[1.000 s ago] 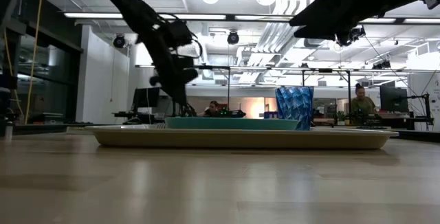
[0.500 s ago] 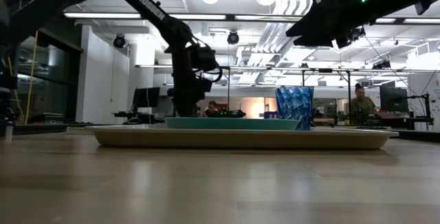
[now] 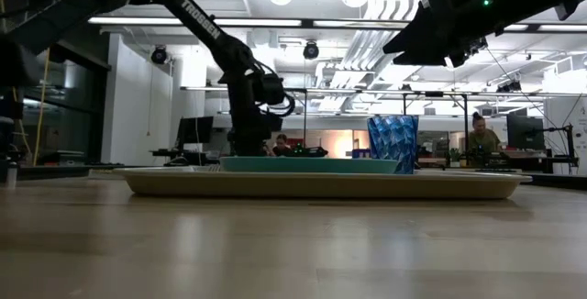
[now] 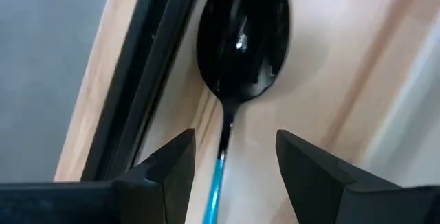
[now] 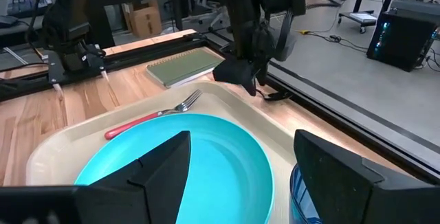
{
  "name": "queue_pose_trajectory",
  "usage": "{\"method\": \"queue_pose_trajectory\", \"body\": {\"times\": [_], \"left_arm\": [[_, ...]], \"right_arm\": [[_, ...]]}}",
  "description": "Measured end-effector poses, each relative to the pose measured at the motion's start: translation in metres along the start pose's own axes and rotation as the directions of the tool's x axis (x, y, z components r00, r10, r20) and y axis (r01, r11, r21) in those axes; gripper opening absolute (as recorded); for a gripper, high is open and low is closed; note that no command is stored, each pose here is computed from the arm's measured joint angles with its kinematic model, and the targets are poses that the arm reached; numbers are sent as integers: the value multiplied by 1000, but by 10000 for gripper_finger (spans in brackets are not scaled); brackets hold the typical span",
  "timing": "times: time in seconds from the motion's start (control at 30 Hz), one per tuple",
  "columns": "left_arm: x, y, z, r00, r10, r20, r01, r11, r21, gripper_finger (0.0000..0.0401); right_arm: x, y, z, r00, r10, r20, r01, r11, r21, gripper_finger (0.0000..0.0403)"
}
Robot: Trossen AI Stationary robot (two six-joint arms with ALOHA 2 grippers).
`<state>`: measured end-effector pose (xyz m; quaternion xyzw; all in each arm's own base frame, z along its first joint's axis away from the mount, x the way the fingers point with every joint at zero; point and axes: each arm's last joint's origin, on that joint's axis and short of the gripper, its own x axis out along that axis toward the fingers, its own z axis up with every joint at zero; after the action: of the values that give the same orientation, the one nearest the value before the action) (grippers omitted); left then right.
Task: Pick and place plate/cup/fork/spoon on tray
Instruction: Put the blue spoon to the right side of the pink fork on the gray serving tray
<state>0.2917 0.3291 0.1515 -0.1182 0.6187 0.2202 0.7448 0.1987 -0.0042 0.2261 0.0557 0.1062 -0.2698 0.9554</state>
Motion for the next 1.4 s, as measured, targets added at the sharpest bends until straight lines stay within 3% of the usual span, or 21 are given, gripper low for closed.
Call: {"method": "queue_pose_trajectory", "body": {"times": [0.3,0.4,0.57,0.7,0.87,1.1,1.27,1.4], "left_arm": [[15,0,-2,999,10,-44,-10,1000,11,174],[15,-1,-2,998,36,-59,-34,999,20,134],[16,-5,0,991,106,-76,-102,994,49,17],[12,-4,1,984,163,-70,-161,986,34,10],[-21,-3,5,970,244,-13,-245,970,-14,3],[-69,-7,6,958,270,94,-255,956,-148,1],[-108,-30,7,945,199,259,-137,961,-241,0],[-130,-59,-6,890,180,419,-68,961,-267,0]], "right_arm": [[0,0,0,1000,-1,-2,1,1000,-1,252],[0,0,0,1000,-1,-2,1,1000,-2,252],[0,0,0,1000,-1,-2,1,1000,-3,252],[0,0,0,1000,-1,-2,1,1000,-9,252],[0,0,0,1000,-1,-1,1,1000,-9,252],[0,0,0,1000,-1,-1,1,1000,-9,252],[0,0,0,1000,-1,-2,1,1000,-9,252],[0,0,0,1000,20,-6,-20,1000,-9,252]]}}
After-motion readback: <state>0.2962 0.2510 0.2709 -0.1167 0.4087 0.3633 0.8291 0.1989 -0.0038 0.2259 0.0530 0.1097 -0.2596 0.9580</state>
